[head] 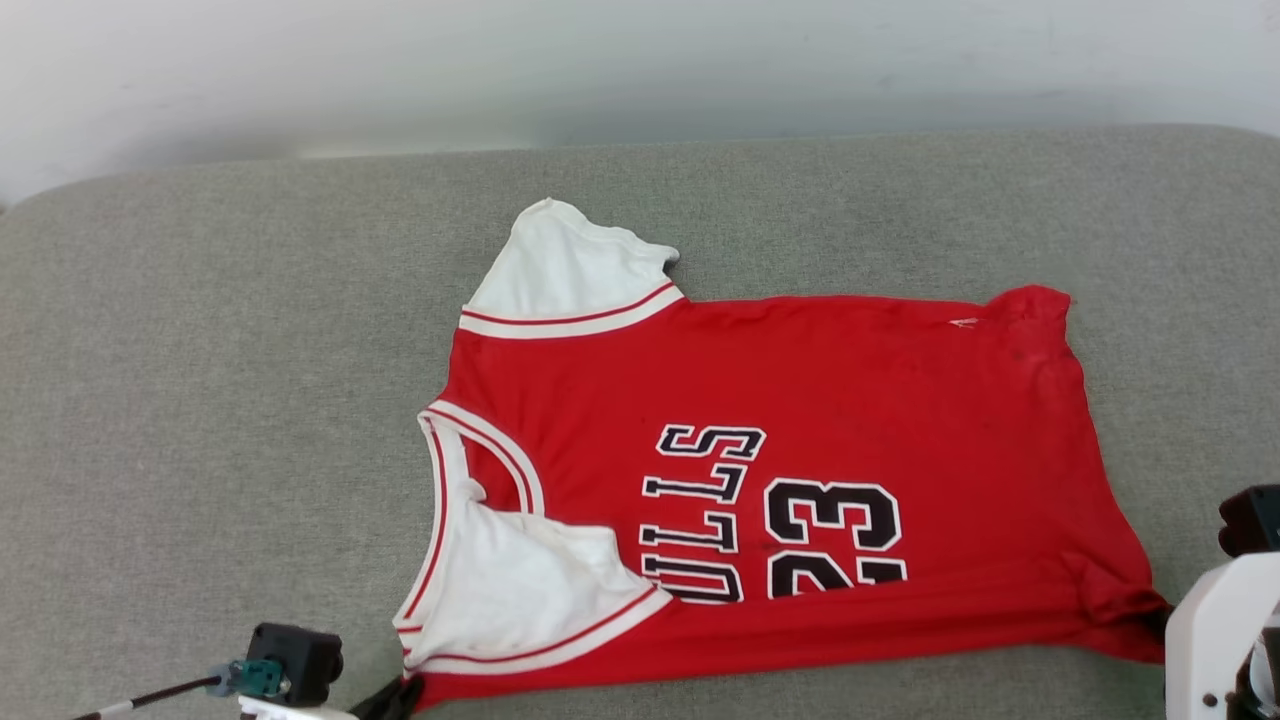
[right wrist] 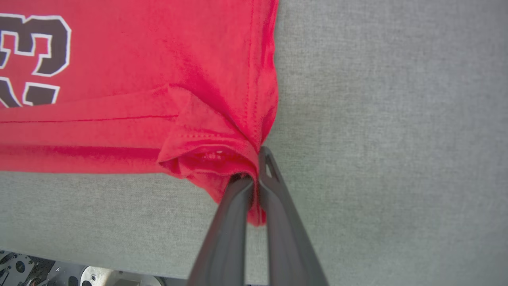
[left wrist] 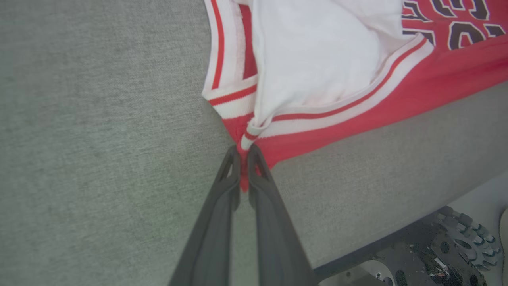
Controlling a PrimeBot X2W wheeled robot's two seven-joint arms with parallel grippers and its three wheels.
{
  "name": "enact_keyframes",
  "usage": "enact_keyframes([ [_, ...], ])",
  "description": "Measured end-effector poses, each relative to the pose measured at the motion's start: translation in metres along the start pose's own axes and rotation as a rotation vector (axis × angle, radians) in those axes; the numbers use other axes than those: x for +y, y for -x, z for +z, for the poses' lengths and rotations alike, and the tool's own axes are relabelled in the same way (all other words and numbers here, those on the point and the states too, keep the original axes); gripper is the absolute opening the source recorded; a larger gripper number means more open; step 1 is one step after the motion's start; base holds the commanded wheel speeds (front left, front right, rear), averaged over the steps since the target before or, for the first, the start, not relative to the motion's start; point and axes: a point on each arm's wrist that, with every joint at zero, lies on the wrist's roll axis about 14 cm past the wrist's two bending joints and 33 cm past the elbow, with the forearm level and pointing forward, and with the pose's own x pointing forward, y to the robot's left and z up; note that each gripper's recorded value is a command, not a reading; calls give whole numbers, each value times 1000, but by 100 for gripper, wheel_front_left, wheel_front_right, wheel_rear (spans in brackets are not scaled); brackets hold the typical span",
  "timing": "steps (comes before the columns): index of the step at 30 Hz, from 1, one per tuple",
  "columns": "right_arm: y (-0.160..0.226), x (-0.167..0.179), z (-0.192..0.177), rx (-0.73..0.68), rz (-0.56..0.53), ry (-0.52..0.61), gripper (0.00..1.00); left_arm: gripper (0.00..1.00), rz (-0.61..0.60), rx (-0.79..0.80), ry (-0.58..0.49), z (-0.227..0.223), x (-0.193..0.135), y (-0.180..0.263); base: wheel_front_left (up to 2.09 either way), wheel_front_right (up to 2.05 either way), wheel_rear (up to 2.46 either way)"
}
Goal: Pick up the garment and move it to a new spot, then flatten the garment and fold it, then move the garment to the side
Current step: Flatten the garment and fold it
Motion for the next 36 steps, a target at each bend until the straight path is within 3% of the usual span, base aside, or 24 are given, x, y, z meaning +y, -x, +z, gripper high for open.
enact_keyframes([
  [7, 2, -2, -21, 53, -2, -39, 0, 0, -27, 64, 32, -20, -8, -2, 0, 0, 0],
  [8, 2, -2, -23, 58, -3, -42, 33, 0, -31, 70, 33, -22, -9, -4, 0, 0, 0],
  [9, 1, -2, -24, 58, -3, -47, 100, 33, -32, 72, 32, -22, -9, -5, 0, 0, 0],
  [10, 0, -3, -24, 57, -6, -48, 100, 81, -35, 69, 25, -21, -9, -6, 0, 0, 0],
  [11, 0, -3, -24, 55, -11, -43, 100, 100, -39, 63, 15, -19, -10, -7, 0, 0, 0],
  [15, 0, -7, -12, 0, -30, -27, 100, 100, -37, -33, 5, 4, -9, -10, 0, 0, 0],
  [21, 14, -9, 31, -198, -50, 8, 100, 100, -14, -365, -34, 74, -6, 0, 0, 0, 0],
  [22, 32, -9, 66, -374, -61, 21, 100, 100, -1, -549, -44, 107, -7, 12, 0, 0, 0],
  [24, 45, -4, 86, -481, -57, 44, 100, 100, -3, -642, -51, 122, -10, 19, 0, 0, 0],
  [36, 92, 20, 128, -918, 8, -4, 100, 100, 26, -852, -19, 158, -17, 34, 0, 0, 0],
])
